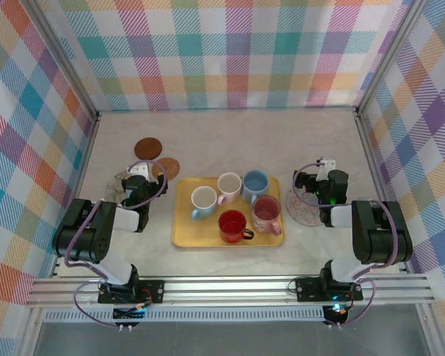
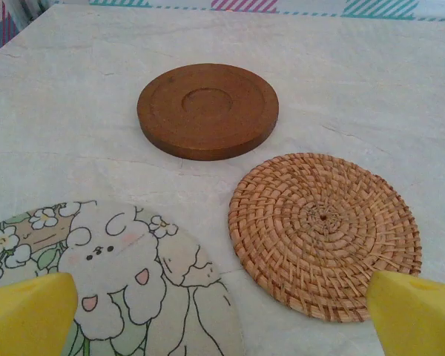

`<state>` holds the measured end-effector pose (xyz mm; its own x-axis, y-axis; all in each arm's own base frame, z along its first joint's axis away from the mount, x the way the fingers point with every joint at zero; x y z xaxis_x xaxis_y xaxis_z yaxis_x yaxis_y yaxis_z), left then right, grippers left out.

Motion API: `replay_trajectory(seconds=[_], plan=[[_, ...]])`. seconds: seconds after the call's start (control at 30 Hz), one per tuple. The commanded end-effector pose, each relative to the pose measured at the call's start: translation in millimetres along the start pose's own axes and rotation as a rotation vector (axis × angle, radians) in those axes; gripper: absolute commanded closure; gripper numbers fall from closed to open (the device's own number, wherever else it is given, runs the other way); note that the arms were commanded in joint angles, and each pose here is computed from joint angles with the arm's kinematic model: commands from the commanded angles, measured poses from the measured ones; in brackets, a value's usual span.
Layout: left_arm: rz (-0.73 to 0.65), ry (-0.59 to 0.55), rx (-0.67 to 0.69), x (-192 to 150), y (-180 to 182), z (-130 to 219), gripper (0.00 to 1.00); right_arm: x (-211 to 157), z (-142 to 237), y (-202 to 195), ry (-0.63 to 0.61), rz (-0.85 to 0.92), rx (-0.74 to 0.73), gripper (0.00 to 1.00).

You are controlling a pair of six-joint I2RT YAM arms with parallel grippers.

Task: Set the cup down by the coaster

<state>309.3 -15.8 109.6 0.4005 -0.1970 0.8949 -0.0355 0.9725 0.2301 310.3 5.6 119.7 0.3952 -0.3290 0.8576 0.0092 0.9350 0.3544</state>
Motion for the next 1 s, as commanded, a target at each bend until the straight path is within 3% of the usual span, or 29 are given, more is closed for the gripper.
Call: replay_trajectory(seconds=[0.0,0.97], plan=[[0.002,-0.022,0.001,8.2,2.8,-2.5,0.00,4.7,-2.1,4.2,-0.014,0.017,0.023,0.01],[0.007,-0.020,-0.009,8.2,3.6,-2.9,0.00,5.1,-2.4,3.8,-0.013,0.016,0.021,0.01]])
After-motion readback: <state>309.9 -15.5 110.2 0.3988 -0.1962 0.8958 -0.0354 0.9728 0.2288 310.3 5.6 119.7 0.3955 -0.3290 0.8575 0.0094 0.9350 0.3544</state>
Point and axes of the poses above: each hand's point on the last joint's axis, 136 mm out from that joint toward the fingers, its own z axis back along the fingers, its own y axis along the line the jaws close on, x = y × z, the point moved 9 cm from there along z, back along the fingers, and after that the axes turned 15 degrees about -z, right-handed, at the moved point
